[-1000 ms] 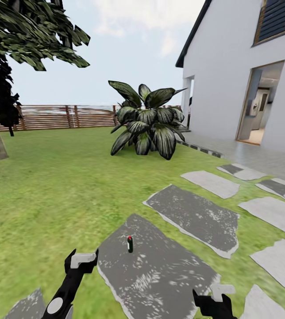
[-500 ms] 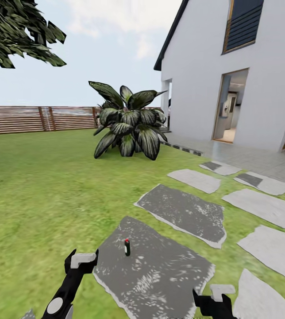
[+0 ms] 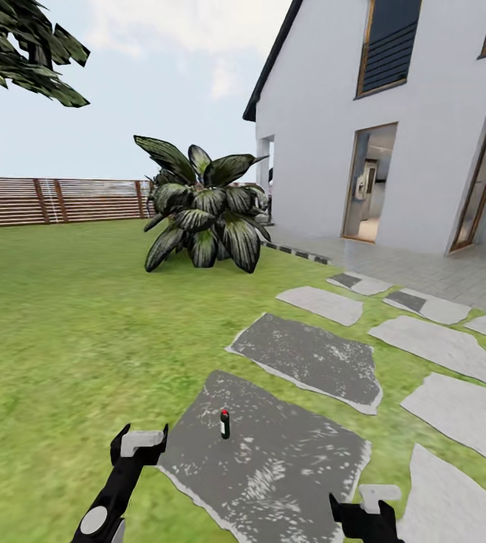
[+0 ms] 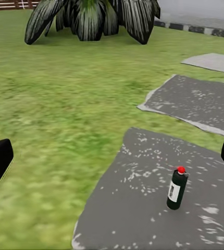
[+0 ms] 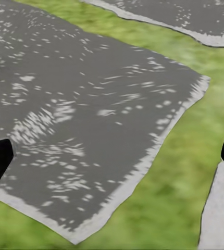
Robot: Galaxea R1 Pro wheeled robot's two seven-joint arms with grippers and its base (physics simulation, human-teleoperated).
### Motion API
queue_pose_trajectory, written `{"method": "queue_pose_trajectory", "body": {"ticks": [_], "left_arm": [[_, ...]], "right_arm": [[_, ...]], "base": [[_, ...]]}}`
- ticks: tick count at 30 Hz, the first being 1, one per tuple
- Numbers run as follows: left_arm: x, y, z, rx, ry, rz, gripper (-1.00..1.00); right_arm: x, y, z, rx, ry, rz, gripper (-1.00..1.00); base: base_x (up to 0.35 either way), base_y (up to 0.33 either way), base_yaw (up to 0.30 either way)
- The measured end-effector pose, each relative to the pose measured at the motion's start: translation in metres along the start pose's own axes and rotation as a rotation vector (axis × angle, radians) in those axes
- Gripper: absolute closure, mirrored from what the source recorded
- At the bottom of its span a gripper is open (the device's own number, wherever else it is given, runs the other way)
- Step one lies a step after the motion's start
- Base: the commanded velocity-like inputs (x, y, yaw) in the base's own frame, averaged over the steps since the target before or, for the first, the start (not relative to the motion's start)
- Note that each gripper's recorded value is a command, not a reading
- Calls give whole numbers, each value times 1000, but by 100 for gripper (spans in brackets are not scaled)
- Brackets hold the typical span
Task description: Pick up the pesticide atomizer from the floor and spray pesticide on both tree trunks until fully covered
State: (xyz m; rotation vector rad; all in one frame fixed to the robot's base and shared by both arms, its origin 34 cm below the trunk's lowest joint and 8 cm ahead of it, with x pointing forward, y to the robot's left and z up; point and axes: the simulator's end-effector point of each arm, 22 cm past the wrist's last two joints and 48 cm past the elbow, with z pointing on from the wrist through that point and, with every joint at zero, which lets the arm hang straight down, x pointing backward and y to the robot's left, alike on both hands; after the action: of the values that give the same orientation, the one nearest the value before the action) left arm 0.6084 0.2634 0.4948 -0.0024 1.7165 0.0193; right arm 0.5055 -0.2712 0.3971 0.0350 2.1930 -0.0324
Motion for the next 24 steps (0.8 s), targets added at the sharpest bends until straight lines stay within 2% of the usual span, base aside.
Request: {"method": "queue_pose_trajectory", "body": {"ticks": [24], "left_arm": [[0,1,0,-3,0,-1,-100]], "right_arm": [[0,1,0,-1,2,5,-100]], "base": [[0,333,0]]}}
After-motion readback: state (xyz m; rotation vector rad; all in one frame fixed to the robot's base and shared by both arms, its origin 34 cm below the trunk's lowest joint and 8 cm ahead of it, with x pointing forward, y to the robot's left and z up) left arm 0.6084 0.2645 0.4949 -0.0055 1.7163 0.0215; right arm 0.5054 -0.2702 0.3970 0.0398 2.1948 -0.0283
